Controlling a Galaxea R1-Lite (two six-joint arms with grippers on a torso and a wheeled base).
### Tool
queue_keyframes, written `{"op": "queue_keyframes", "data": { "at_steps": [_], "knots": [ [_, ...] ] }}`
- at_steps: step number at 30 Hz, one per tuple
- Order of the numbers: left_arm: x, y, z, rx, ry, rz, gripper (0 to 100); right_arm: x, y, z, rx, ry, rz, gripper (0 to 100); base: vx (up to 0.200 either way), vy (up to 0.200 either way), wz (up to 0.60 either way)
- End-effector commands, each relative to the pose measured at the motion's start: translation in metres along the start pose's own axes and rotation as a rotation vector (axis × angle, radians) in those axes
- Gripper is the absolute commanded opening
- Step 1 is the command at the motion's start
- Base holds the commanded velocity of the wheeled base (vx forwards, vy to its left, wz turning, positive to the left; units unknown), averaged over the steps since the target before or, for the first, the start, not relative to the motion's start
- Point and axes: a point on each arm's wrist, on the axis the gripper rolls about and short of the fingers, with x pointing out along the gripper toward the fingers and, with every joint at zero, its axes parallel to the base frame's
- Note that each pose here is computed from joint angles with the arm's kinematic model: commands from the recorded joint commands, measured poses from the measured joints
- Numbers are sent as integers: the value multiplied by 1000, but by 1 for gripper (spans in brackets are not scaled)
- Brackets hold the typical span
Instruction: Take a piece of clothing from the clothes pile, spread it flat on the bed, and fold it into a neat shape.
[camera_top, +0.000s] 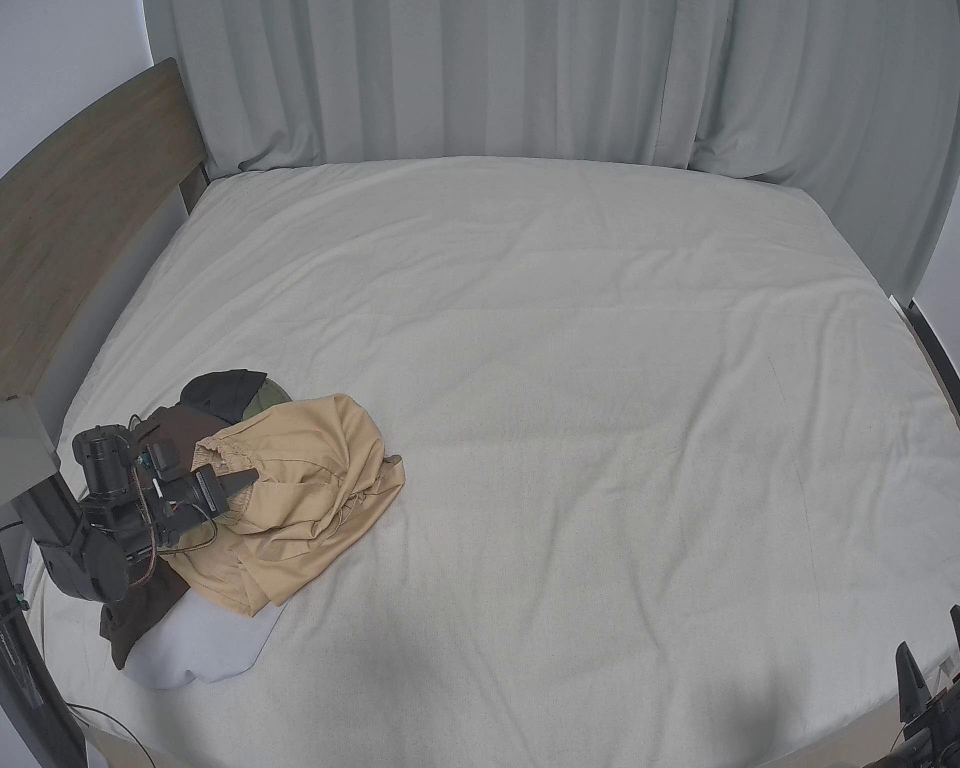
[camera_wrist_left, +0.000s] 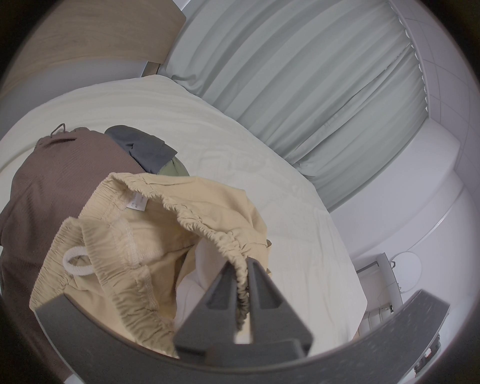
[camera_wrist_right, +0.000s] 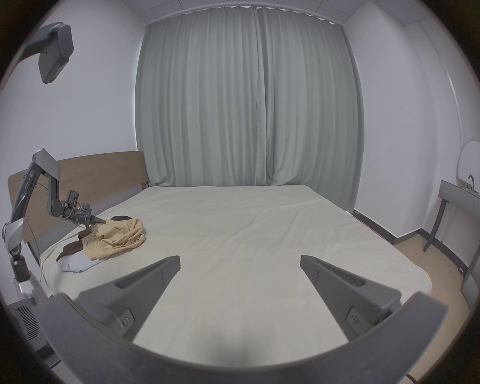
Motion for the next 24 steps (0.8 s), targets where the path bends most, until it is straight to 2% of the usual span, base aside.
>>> {"op": "queue_keyframes", "data": {
  "at_steps": [1, 24],
  "knots": [
    [1, 1, -3, -6, 11, -1, 0, 0, 0, -5, 0, 4, 0, 100, 0, 0, 0],
    [-25, -17, -8, 84, -117, -63, 0, 0, 0, -5, 1, 4, -1, 100, 0, 0, 0]
  ]
}}
